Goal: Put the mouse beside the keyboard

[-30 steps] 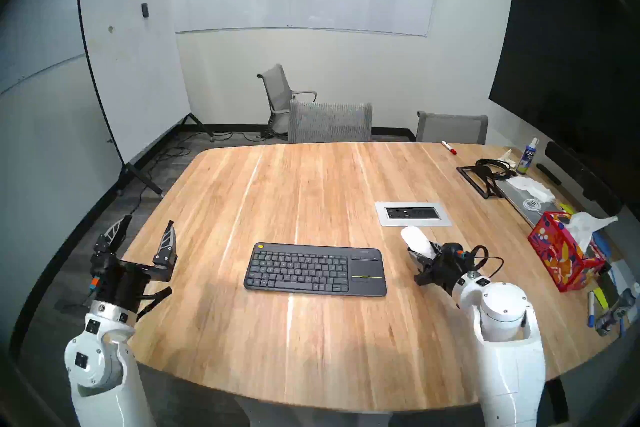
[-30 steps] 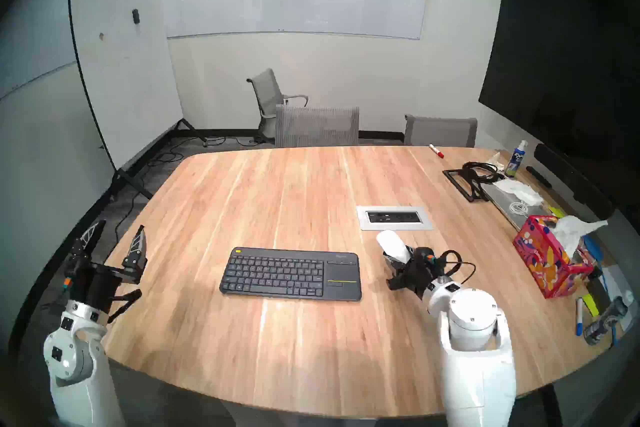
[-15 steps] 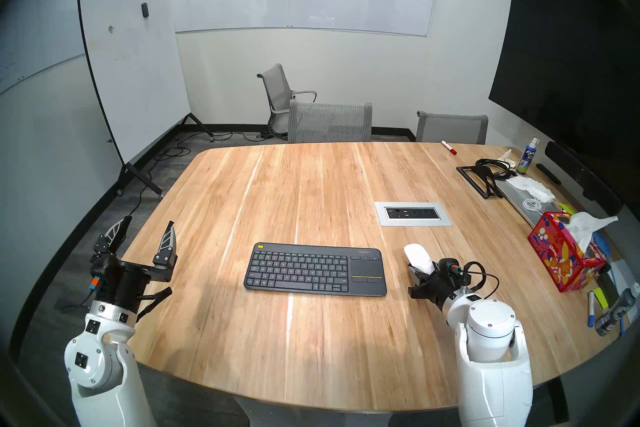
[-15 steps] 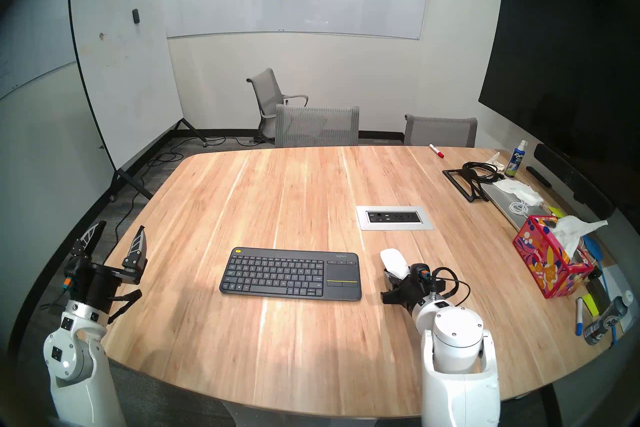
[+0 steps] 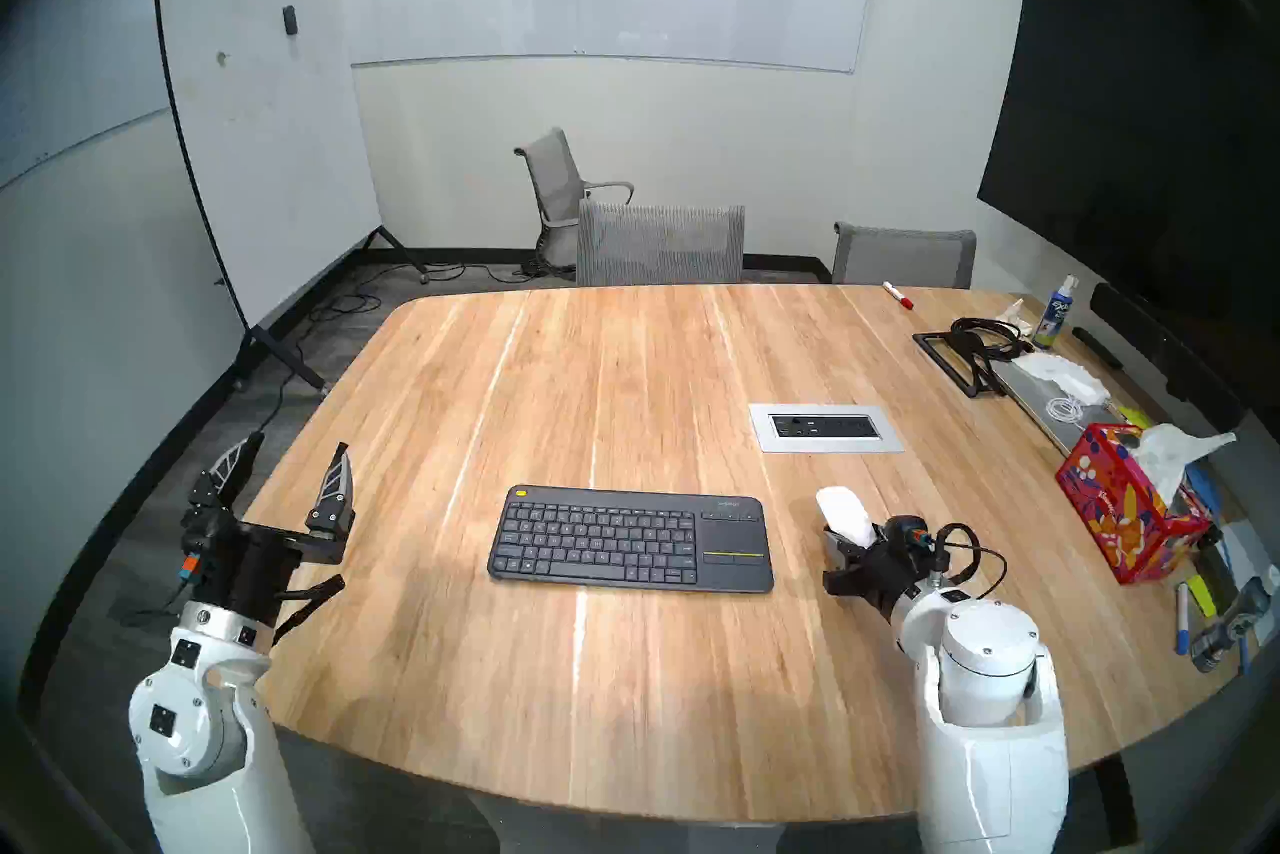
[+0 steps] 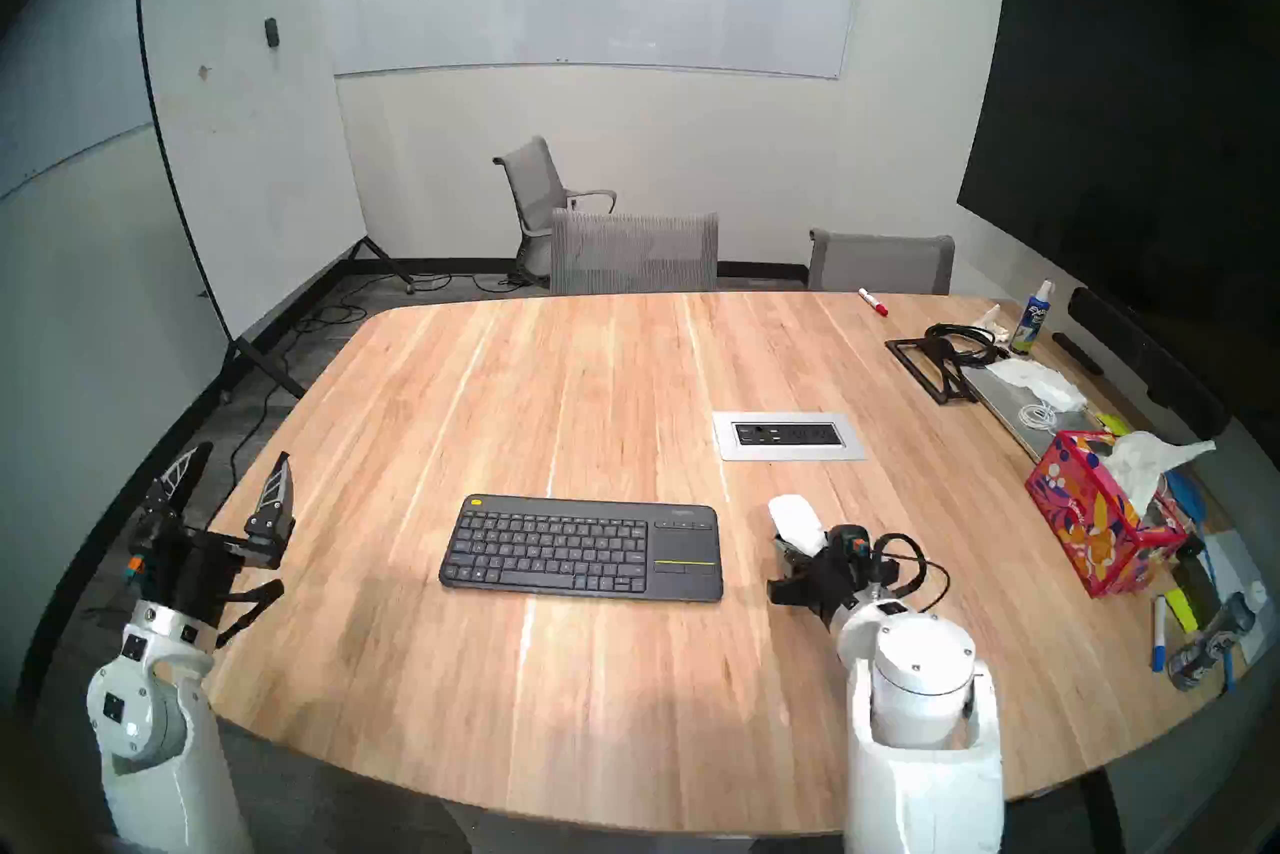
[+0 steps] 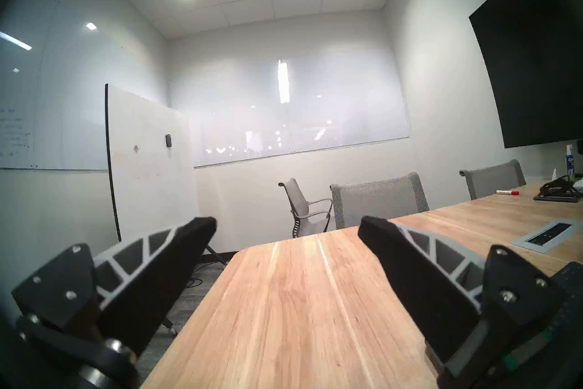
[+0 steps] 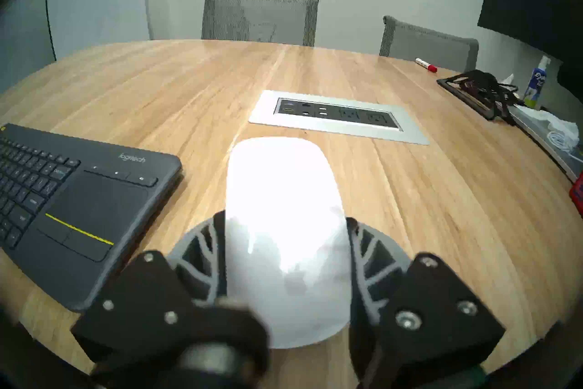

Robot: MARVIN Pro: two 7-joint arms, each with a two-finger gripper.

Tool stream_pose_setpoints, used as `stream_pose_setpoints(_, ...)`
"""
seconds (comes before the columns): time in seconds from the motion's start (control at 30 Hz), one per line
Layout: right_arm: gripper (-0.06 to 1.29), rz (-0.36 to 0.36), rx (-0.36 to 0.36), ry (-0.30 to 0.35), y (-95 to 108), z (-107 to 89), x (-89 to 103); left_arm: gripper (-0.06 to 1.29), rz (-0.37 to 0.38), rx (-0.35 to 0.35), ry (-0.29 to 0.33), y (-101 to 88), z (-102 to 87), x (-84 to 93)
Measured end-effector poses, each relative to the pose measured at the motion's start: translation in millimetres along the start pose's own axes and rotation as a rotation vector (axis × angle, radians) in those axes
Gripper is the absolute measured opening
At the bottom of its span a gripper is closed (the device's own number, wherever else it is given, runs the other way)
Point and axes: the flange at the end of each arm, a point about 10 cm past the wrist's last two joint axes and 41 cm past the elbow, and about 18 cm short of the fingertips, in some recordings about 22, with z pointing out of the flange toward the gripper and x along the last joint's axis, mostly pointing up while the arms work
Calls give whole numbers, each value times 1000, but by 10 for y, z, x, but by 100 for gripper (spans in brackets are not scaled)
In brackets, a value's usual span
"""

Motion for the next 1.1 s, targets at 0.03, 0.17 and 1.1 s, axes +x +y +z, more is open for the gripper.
stream_pose_setpoints(0.03,53,2,1,-2,-17,-4,-2,125,0,0,0,-1,0,0)
stream_pose_setpoints(0.17,53,10,4,-10,-92,-22,-25,125,0,0,0,0,0,0)
stream_pose_setpoints(1.1,52,48,-52,-53,-264,-11,-152,125,-2,0,0,4,2,0)
